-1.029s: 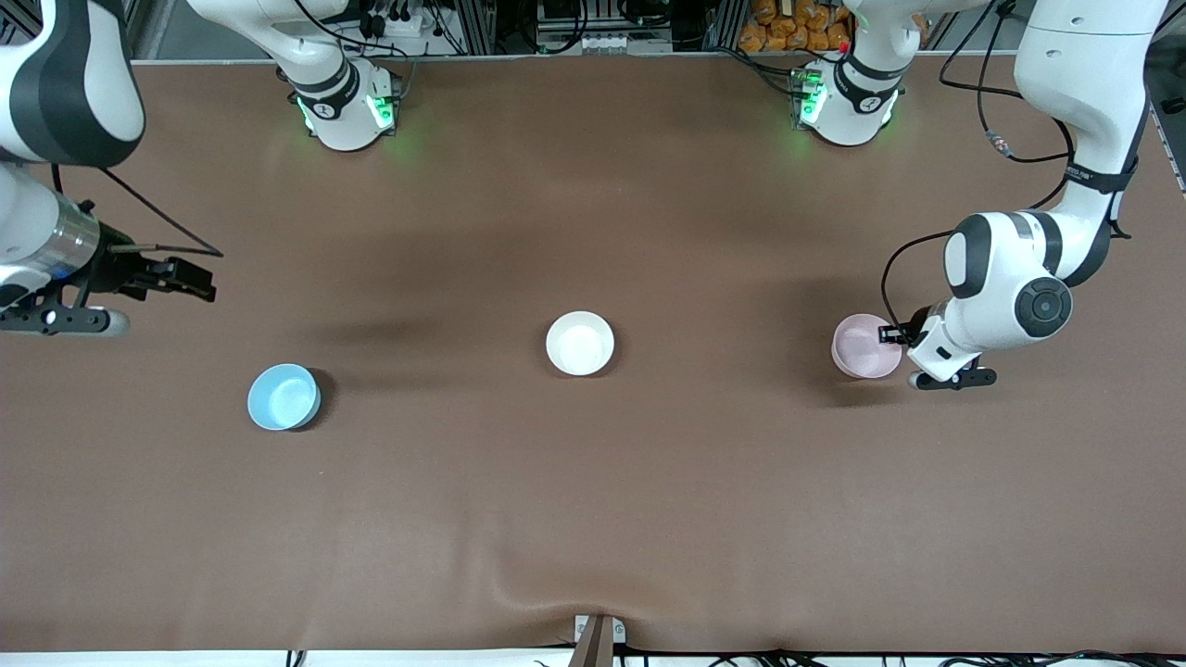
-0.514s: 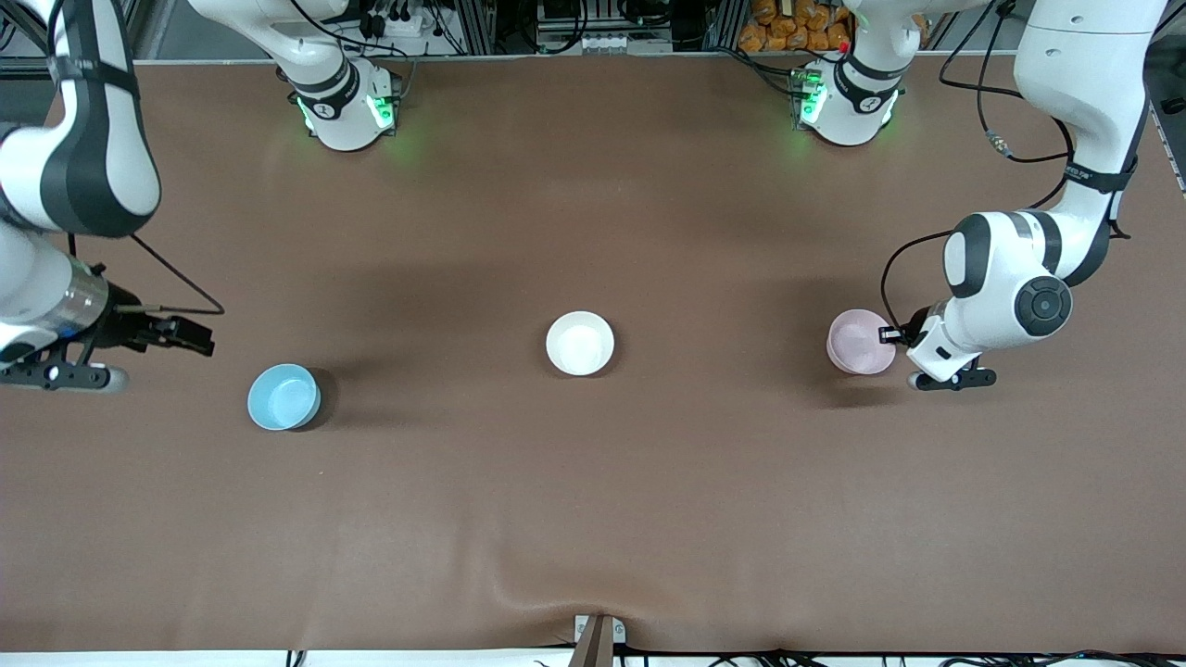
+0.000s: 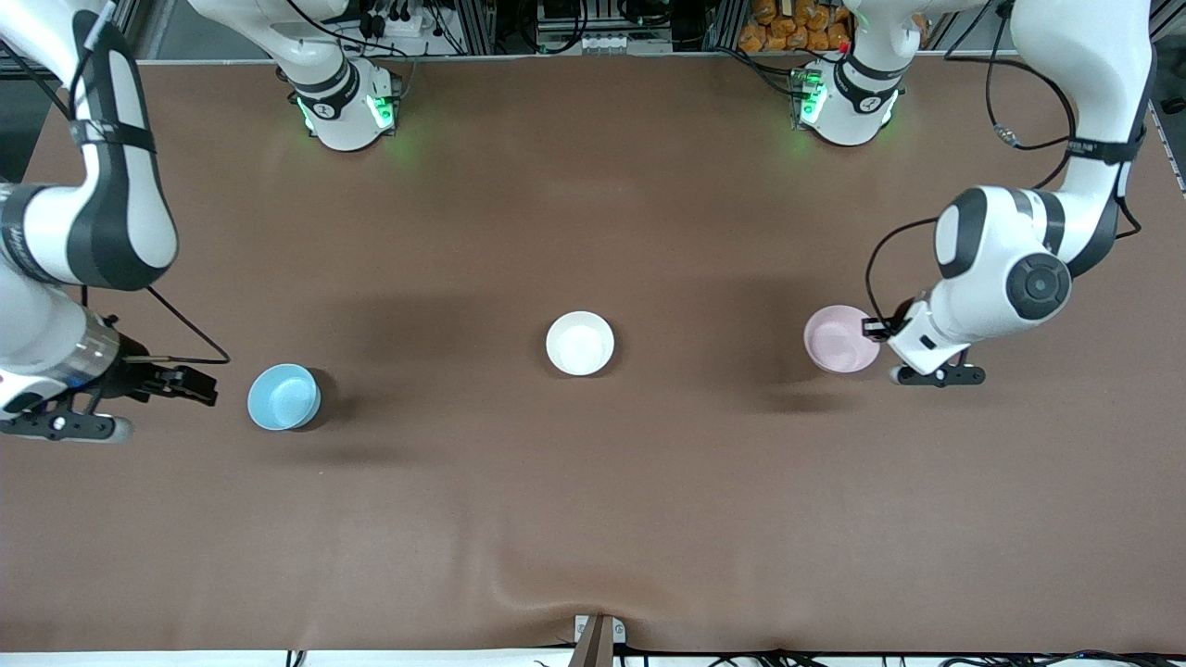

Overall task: Stack pink and blue bowls on white bowl
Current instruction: 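Grasp the pink bowl rim with the left gripper, then move the pink bowl into the white bowl with the left gripper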

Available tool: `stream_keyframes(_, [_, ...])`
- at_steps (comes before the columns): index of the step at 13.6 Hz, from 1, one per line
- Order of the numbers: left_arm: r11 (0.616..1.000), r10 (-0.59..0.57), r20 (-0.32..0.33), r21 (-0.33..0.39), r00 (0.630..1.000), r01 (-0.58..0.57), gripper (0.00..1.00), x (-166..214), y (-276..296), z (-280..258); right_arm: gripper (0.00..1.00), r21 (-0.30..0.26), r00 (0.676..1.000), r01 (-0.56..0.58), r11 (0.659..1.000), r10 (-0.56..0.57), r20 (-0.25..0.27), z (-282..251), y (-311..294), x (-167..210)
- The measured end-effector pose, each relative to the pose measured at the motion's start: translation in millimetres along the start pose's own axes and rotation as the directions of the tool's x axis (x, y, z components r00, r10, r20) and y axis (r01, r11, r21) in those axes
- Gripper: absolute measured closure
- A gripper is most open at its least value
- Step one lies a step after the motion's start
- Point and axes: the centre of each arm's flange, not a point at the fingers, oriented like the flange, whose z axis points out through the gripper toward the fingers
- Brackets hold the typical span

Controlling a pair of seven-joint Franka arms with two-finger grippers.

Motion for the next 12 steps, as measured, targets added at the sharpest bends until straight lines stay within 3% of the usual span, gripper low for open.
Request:
stream_keyframes(3, [0.999, -0.038, -0.011, -0.007, 0.999, 0.038, 0.98, -10.3, 63.9, -36.1, 0.00, 0.000, 1.000, 0.004, 1.000, -0.004, -0.015, -12.6, -2.5, 5.2])
stream_keyframes(8, [0.992, -0.083, -0.016, -0.098, 0.996, 0.081, 0.98, -27.9, 158.9, -65.7, 0.00, 0.000, 0.996, -0.004, 1.000, 0.004, 0.086, -28.4, 3.4, -0.5])
stream_keyframes(12, [0.979, -0.105, 0.008, -0.173, 0.994, 0.105, 0.98, -42.6, 227.3, -77.2, 0.00, 0.001, 0.988, 0.021, 1.000, -0.021, 0.152, 4.0, 2.1, -3.1])
